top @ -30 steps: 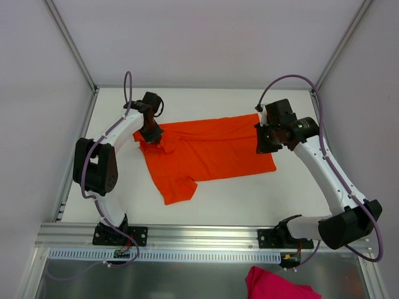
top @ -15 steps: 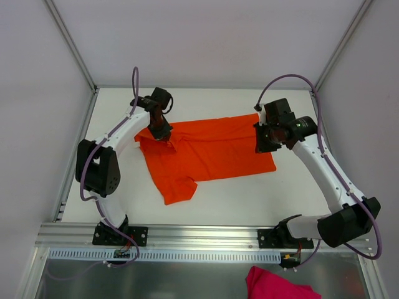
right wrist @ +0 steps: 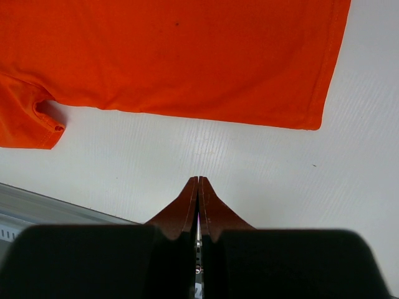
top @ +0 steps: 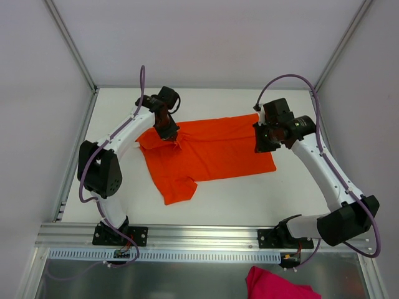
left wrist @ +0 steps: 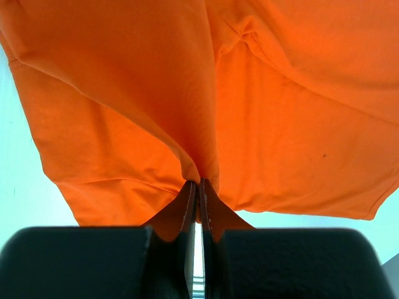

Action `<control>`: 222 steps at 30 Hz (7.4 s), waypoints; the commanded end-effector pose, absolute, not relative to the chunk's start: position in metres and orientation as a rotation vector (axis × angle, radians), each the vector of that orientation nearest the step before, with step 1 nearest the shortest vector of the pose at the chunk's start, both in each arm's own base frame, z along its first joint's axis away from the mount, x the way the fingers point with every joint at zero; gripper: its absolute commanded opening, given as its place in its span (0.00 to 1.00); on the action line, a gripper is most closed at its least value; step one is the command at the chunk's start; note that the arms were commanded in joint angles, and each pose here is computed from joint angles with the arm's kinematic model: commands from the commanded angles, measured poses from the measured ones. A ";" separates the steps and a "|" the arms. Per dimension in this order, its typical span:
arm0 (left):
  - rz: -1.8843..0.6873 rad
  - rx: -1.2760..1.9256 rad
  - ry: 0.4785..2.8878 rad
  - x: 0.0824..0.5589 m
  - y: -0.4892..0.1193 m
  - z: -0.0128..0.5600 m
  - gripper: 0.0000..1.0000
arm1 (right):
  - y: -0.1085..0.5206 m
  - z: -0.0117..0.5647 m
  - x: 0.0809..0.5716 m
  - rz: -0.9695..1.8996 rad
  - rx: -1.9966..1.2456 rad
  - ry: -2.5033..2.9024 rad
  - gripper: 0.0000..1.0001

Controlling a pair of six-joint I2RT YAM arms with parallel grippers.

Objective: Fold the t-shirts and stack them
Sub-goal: Fold the flattened tshirt in 1/3 of the way, then grap the side of the flattened tshirt closest away from the robot with both arms

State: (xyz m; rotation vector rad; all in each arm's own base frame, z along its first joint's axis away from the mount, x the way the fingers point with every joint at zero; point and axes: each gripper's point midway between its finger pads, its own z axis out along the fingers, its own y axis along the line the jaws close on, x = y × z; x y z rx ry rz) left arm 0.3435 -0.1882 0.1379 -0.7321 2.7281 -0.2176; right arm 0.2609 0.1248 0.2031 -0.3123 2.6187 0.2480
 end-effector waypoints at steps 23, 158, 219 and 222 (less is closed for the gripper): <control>-0.175 -0.713 2.890 0.288 -0.181 0.106 0.00 | 0.123 0.212 0.267 0.209 -0.356 2.596 0.01; 0.331 -1.034 2.447 0.429 0.036 0.123 0.49 | 0.110 0.209 0.243 0.191 -0.293 2.610 0.01; 0.033 -0.558 3.121 0.184 -0.099 0.057 0.41 | 0.092 0.121 0.335 -0.098 0.046 2.710 0.31; -0.078 -0.561 3.136 0.169 -0.106 0.066 0.42 | 0.084 0.107 0.339 -0.086 0.142 2.755 0.31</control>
